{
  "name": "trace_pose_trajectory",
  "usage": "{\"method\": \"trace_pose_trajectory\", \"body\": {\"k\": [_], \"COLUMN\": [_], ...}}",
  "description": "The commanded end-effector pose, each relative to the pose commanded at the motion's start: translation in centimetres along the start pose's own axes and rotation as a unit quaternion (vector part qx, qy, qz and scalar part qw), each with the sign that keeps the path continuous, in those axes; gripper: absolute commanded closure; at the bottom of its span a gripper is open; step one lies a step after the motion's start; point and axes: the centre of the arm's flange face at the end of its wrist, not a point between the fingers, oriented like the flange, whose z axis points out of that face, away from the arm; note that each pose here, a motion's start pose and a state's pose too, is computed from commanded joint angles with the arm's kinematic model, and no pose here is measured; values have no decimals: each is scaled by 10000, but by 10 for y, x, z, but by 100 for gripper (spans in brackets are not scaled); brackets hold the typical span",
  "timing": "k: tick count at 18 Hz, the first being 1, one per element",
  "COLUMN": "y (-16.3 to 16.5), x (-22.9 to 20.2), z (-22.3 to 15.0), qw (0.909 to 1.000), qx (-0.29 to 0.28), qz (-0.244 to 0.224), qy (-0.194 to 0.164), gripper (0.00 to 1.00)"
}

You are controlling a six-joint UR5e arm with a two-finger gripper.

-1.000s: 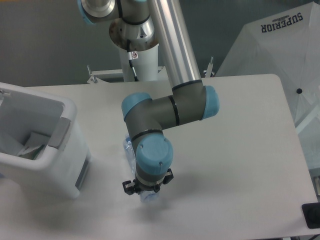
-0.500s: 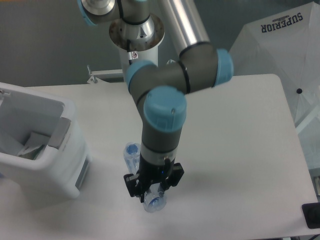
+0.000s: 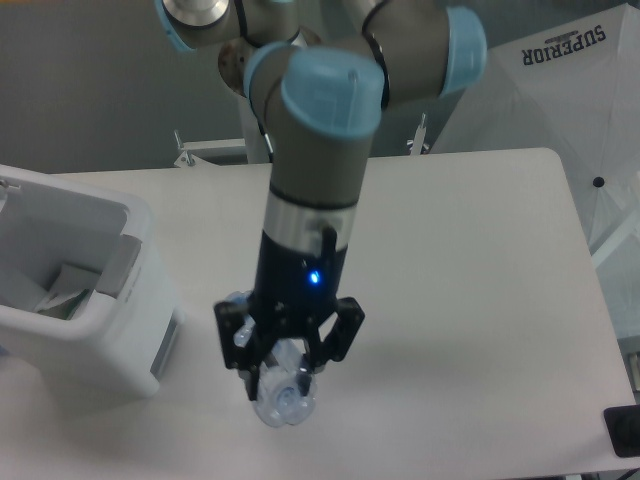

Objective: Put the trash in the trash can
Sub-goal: 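Lift the bottle, carry it over the bin and lower it in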

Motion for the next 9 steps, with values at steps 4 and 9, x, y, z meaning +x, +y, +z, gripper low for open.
{"method": "trace_pose_trajectory", "body": {"k": [4,9], "y": [-4,7], "x": [42,96], "z": [-41,-52], "qw": [9972,9918], "qx": [347,358], "qz": [276,571], "qy": [609,1088], "gripper": [44,44]}}
